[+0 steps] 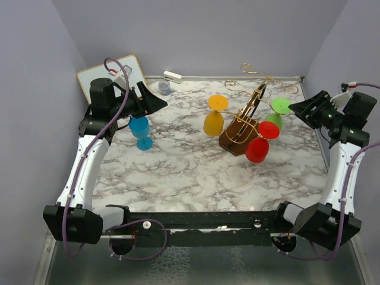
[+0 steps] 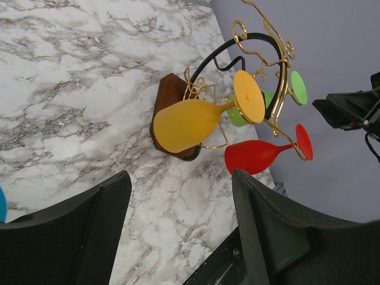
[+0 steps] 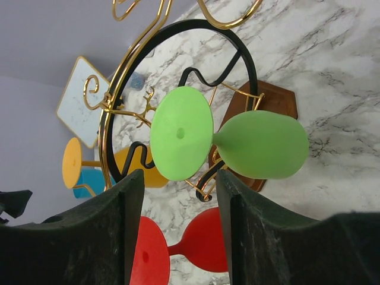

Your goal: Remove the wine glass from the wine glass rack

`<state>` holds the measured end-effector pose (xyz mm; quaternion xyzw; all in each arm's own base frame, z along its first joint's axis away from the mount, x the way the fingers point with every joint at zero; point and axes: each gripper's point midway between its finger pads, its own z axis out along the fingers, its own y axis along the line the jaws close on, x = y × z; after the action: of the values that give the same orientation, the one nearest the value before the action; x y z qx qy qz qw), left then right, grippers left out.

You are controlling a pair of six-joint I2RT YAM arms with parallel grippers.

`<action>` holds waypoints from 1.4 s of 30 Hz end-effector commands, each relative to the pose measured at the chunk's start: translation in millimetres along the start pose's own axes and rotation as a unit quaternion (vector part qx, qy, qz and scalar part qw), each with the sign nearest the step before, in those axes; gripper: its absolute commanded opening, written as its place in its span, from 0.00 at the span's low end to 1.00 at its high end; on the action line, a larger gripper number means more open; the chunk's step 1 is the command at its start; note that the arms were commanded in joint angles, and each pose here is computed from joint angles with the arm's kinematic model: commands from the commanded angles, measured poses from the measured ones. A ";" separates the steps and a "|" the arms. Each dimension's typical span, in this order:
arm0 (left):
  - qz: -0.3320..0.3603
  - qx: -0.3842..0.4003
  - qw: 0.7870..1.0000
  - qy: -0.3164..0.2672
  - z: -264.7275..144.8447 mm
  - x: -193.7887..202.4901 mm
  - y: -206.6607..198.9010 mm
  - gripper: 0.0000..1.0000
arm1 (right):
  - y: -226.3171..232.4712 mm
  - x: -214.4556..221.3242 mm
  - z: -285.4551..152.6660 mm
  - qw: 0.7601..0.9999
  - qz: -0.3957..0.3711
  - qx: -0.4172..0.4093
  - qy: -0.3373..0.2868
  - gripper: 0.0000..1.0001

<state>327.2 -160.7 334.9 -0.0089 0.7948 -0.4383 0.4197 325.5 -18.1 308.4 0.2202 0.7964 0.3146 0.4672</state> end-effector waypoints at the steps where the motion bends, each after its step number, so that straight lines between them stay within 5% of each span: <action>1: 0.021 0.023 0.999 -0.008 -5.3 -1.4 -12.5 0.71 | -3.3 -9.2 6.0 1.000 -0.015 -0.006 -0.019 0.51; 25: 0.014 0.002 1.000 0.000 -3.9 12.0 3.6 0.70 | -13.3 -4.5 42.0 0.996 0.014 -0.085 0.001 0.38; 39: 0.006 -0.009 1.000 0.002 -4.0 17.3 10.0 0.69 | 0.6 -7.7 38.2 0.993 0.015 -0.116 -0.001 0.01; 42: 0.006 -0.011 1.000 0.002 -4.7 17.7 10.2 0.69 | 6.6 -7.6 35.0 0.992 0.018 -0.126 -0.002 0.01</action>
<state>319.3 -159.3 309.7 -0.0173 0.8072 -0.4333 0.4004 364.3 -14.1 292.3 0.1950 0.7569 0.4041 0.4751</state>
